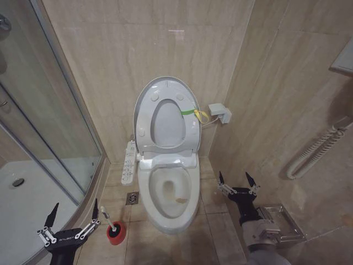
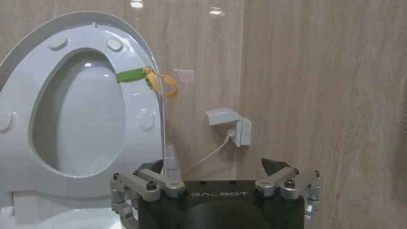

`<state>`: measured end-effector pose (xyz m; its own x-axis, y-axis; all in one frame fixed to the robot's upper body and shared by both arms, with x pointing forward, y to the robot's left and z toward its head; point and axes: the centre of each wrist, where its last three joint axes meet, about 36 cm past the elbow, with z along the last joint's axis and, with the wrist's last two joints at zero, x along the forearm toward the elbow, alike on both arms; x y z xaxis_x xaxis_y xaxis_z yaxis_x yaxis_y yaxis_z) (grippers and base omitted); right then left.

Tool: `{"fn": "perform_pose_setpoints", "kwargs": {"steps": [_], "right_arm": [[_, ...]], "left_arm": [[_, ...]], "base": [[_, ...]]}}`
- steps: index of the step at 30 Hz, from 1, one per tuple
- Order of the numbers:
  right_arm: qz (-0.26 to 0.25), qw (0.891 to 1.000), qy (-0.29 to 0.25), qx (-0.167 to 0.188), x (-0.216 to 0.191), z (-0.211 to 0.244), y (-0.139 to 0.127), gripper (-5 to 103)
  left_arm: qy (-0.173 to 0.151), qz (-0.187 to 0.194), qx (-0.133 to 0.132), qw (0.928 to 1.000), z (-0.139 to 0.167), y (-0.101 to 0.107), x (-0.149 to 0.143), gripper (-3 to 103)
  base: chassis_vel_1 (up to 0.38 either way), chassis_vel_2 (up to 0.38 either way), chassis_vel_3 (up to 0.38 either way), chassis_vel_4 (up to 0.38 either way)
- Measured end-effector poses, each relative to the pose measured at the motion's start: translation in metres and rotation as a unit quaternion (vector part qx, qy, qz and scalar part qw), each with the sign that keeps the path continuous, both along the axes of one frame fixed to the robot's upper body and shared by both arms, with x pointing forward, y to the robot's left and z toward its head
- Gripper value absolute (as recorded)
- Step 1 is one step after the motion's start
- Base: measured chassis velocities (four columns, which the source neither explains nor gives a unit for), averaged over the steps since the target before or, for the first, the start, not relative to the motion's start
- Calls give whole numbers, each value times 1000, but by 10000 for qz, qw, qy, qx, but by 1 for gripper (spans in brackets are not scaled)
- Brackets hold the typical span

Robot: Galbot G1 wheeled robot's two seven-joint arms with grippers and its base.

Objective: Open the toilet lid, clean the toilet bowl with a toilet brush, close the toilet lid, and flush.

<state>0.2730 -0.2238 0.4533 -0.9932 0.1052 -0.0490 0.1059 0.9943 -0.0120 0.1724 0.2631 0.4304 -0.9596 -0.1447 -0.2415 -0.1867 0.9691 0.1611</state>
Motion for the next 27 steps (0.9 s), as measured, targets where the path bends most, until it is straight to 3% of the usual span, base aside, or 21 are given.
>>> {"fn": "perform_pose_setpoints", "kwargs": {"steps": [27], "right_arm": [[0, 10000, 0, 0, 0, 0, 0, 100]], "left_arm": [[0, 0, 0, 10000, 0, 0, 0, 100]], "base": [[0, 0, 0, 0]]}}
